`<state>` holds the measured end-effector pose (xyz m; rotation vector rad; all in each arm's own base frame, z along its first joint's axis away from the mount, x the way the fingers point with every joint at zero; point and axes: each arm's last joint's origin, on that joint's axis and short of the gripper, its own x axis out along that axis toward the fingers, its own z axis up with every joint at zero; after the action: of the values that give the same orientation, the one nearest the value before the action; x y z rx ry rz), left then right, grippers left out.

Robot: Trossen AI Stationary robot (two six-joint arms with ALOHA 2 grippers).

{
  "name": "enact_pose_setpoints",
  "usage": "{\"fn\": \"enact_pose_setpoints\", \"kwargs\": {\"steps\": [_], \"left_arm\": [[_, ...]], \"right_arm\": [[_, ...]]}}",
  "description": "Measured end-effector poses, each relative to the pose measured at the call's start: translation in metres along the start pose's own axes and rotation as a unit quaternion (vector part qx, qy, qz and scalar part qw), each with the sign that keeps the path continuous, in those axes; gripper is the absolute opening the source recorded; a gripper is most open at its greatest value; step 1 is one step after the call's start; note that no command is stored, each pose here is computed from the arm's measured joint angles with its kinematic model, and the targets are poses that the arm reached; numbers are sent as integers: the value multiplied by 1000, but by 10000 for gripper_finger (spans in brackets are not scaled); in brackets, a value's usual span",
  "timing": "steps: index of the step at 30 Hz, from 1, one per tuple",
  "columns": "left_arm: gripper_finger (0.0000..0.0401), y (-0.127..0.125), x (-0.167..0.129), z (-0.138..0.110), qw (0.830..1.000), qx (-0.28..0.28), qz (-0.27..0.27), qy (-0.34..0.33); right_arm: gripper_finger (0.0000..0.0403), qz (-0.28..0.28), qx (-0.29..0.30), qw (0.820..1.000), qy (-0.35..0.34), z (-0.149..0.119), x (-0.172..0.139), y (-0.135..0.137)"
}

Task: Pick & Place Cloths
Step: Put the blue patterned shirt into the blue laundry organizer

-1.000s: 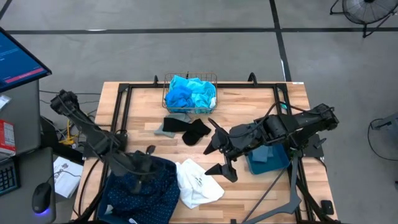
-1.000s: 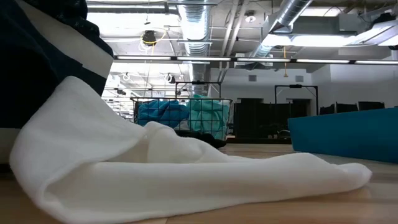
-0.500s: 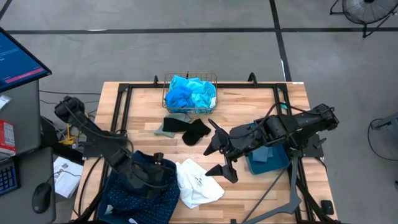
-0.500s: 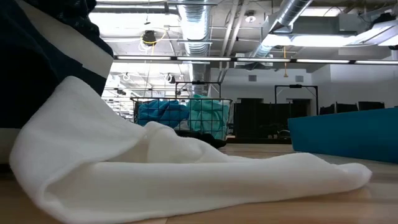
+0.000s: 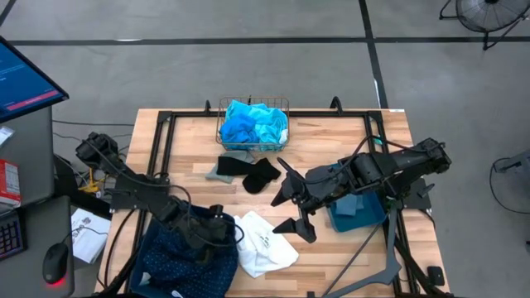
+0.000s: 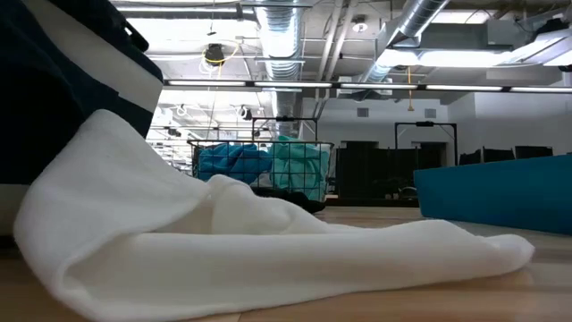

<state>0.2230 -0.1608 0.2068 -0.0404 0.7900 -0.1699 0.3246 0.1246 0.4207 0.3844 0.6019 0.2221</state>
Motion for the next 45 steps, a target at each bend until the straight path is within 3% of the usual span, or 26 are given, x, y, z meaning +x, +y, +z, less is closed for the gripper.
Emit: {"fn": "enact_pose_setpoints", "kwargs": {"steps": [3,5,11,15,22,27,33,38,45], "left_arm": [[33,1,-5,3,1000,-10,-18,-2],[12,1,-14,6,999,-25,-34,-13],[1,1,-64,13,991,-80,-88,-61],[0,7,-104,5,983,-130,-119,-60],[0,17,-137,-34,970,-218,-85,61],[0,2,-130,-52,960,-242,-50,130],[0,-26,-94,-74,948,-253,35,192],[0,-38,-56,-95,932,-262,107,225],[0,-43,-31,-104,926,-256,141,239]], "right_arm": [[379,0,0,1000,0,0,0,0],[379,0,0,1000,0,0,0,0],[379,0,-5,1000,0,0,0,0],[379,0,-7,1000,0,0,0,0],[379,0,-17,1000,0,0,0,0],[379,0,-17,1000,0,0,0,0],[379,0,-20,1000,0,0,0,0],[379,0,-32,999,0,0,0,0],[379,-2,-31,1000,-1,1,0,-1]]}}
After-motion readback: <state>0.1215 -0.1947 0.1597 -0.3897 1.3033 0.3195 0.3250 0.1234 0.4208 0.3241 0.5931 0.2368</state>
